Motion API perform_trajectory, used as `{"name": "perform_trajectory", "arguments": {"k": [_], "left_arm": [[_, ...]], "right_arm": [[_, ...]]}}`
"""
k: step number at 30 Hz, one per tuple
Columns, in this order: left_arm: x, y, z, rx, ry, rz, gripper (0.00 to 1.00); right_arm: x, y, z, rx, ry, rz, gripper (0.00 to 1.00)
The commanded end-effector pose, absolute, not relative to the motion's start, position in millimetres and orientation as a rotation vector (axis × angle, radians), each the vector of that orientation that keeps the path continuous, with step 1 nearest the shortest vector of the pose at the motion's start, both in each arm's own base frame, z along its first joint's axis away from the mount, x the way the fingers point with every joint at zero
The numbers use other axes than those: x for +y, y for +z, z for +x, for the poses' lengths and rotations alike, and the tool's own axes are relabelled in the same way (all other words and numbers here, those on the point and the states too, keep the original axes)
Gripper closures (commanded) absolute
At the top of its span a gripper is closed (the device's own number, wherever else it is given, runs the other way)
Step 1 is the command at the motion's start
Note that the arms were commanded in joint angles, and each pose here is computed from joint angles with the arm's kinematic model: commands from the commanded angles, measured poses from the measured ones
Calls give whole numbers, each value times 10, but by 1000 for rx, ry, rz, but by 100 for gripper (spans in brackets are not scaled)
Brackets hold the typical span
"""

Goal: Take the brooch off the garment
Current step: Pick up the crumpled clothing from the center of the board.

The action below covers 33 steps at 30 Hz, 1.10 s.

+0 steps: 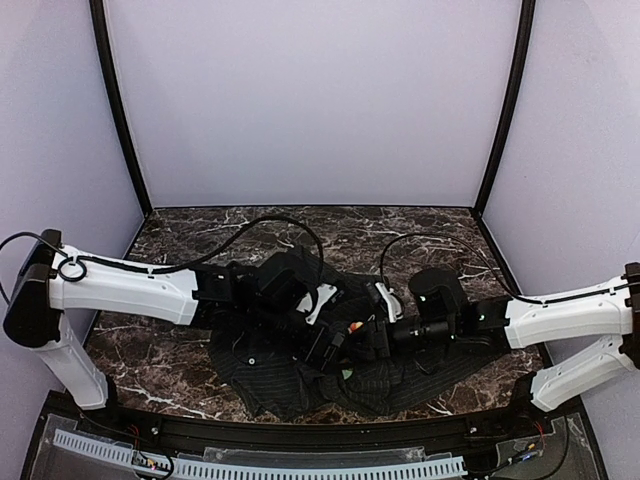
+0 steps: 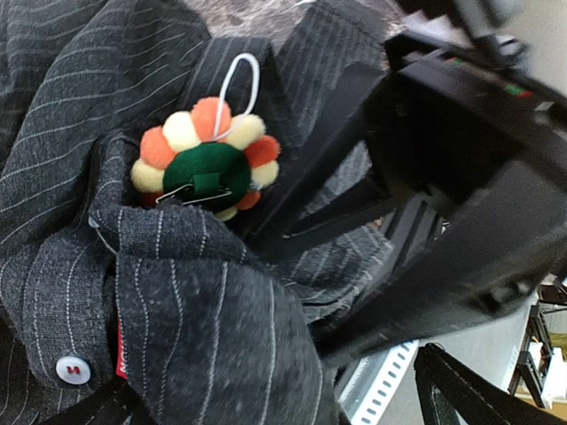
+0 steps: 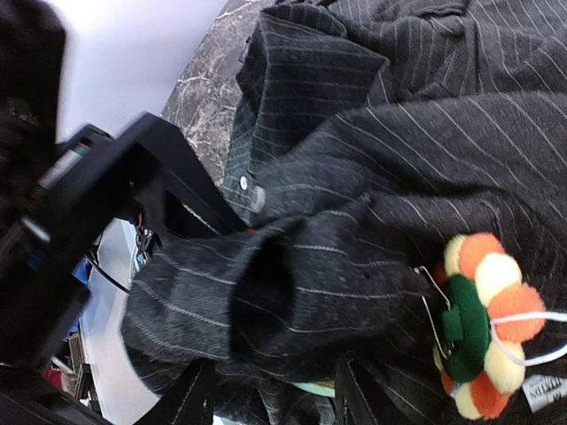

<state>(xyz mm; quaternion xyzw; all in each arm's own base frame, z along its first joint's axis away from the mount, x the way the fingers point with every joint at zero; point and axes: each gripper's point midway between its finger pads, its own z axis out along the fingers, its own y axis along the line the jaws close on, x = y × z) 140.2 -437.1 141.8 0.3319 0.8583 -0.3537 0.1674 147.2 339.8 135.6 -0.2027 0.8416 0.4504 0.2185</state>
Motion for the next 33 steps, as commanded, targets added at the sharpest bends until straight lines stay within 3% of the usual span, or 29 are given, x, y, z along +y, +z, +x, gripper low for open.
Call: {"name": "perform_trajectory", "arguments": {"k": [1,3,5,6,8,12,14,21,25,33], "left_arm": [[-4260,1273,1414,2509,-928,889,2],[-4216,1192,1399,2531,-920,871,10],[-4193,1152,1390,2539,-926,854,32],[-4165,1112,1384,2552,-922,841,47],[-4146,1095,1376,2551,-933,823,66],[-4154,1223,1399,2490,-994,783,94],[-4182,1349,1409,2432,-1052,765,99],[-4295,1884,1369,2167,-1285,765,99],[-4316,1957,1342,2138,-1307,794,99],[-4306,1982,1309,2129,-1316,815,99]], "right_arm": [[3557,1651,1562,2206,1290,-565,55],[3517,1644,1568,2217,1264,-560,55],[3461,1635,1564,2233,1241,-547,55],[3424,1630,1560,2244,1233,-531,55],[3346,1618,1528,2266,1217,-496,54],[3182,1584,1406,2314,1190,-409,53],[3139,1556,1314,2345,1197,-369,53],[3225,1514,1121,2385,1201,-339,60],[3318,1536,1217,2372,1188,-281,67],[3370,1673,1316,2321,1258,-146,67]]}}
